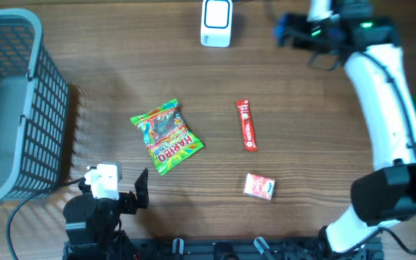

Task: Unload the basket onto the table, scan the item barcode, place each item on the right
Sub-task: 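Swing the right gripper over to the Haribo candy bag, then grasp the Haribo bag's top edge with the right gripper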

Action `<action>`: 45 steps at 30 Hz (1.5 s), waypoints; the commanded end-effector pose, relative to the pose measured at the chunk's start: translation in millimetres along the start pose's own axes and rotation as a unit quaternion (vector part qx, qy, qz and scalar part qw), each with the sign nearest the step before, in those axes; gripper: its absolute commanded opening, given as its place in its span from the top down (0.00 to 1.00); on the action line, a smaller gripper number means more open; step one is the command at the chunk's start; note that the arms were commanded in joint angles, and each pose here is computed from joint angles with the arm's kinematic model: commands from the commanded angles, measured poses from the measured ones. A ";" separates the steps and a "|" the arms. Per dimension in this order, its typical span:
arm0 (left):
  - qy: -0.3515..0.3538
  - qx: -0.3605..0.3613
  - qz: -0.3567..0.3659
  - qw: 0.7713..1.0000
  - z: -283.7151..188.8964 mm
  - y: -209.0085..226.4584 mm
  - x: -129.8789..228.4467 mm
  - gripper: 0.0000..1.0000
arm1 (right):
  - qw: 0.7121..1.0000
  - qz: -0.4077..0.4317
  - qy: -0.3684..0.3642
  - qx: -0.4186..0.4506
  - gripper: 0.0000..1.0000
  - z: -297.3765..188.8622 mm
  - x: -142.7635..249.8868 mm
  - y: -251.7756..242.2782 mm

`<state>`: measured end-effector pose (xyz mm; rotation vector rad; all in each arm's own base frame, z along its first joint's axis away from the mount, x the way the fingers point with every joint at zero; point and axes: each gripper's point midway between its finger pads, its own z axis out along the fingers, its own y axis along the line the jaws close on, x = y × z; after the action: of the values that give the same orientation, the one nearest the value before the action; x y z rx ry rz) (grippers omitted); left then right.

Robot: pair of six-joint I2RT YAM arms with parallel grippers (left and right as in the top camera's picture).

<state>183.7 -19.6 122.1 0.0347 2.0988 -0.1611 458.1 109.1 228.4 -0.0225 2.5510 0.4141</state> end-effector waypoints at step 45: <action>-0.002 0.001 0.007 1.000 0.8 -0.3 1.0 0.00 | 0.878 -0.029 0.410 -0.244 0.81 188.5 359.6 196.7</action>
<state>183.6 -19.6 122.0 0.0346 2.0992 -0.1612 270.6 402.4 14.2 -0.7459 2.8319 1.3865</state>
